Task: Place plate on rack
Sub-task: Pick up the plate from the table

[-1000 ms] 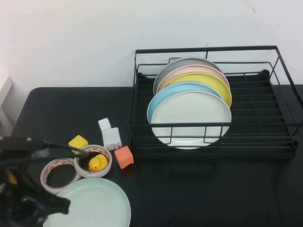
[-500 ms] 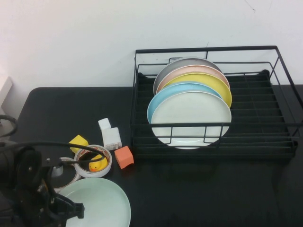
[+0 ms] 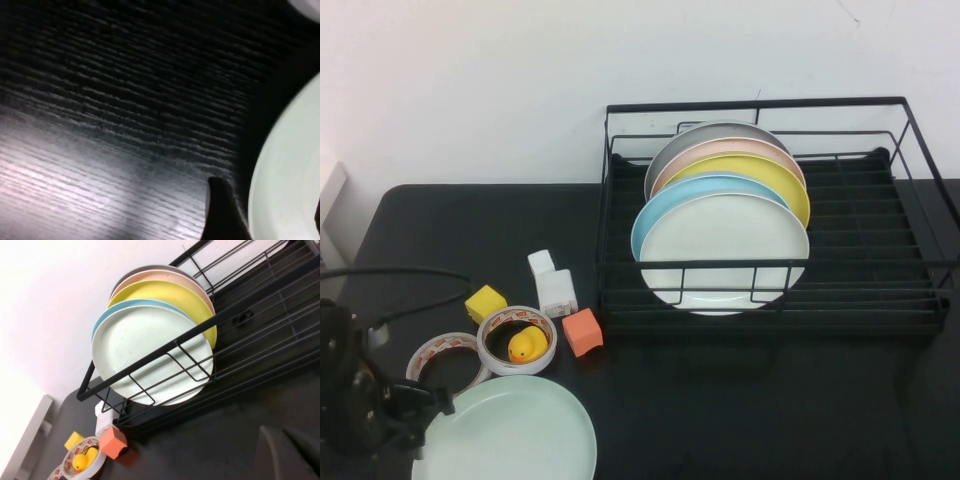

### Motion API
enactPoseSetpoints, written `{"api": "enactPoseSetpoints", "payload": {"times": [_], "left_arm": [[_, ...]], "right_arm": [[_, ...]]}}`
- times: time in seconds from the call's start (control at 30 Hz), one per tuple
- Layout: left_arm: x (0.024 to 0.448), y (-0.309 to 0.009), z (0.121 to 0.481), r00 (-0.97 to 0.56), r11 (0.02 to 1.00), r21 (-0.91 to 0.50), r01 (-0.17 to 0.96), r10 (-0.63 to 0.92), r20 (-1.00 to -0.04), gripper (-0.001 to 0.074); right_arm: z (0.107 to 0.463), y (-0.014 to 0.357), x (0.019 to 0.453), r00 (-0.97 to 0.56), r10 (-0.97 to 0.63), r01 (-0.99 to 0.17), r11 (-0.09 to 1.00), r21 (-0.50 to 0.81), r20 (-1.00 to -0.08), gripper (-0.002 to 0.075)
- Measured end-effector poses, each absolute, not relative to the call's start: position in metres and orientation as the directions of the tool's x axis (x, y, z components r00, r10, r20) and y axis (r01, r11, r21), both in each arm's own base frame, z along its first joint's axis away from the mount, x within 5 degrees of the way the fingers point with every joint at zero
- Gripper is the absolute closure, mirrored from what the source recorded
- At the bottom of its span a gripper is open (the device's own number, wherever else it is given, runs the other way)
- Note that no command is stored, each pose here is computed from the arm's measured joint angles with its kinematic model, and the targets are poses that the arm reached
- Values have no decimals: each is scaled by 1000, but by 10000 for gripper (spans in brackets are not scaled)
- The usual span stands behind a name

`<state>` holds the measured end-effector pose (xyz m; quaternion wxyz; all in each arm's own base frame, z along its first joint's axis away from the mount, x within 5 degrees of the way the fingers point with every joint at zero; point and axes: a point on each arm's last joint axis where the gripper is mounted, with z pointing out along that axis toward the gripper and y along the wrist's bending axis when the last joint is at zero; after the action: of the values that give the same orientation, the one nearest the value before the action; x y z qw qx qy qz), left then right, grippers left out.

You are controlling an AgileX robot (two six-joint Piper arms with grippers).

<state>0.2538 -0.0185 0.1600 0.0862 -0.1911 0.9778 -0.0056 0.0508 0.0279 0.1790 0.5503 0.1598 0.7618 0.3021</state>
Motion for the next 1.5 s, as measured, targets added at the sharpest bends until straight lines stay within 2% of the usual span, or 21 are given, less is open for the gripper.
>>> {"api": "enactPoseSetpoints", "payload": {"times": [0.23,0.67,0.77,0.87,0.93,1.13,1.3,1.37,1.5], "left_arm": [[264,-25,144,-927,941,-107,-323,-337,-166,377],[276,-26,104,-947,955,-85,-284,-294,-129,379],[278,-26,103,-947,954,-87,-288,-297,-124,440],[277,-27,100,-949,953,-83,-290,-298,-107,600],[277,-27,100,-948,952,-87,-293,-301,-101,657],[276,-30,100,-946,947,-110,-303,-312,-83,685],[277,-37,106,-943,928,-215,-305,-326,-70,706],[277,-42,110,-948,923,-268,-277,-308,-78,719],[278,-51,123,-967,916,-374,-147,-212,-140,731]], "right_arm": [[179,28,51,-341,559,-97,778,620,-756,728],[179,28,51,-340,558,-98,780,618,-757,728],[179,28,51,-340,558,-98,780,618,-757,728],[179,28,51,-340,556,-98,781,617,-758,728],[179,28,51,-337,555,-98,782,615,-760,728],[180,27,51,-329,542,-103,793,600,-773,728],[180,27,51,-328,537,-105,797,595,-777,728],[180,27,51,-328,537,-105,797,595,-777,728],[180,27,51,-328,537,-105,797,595,-777,728]]}}
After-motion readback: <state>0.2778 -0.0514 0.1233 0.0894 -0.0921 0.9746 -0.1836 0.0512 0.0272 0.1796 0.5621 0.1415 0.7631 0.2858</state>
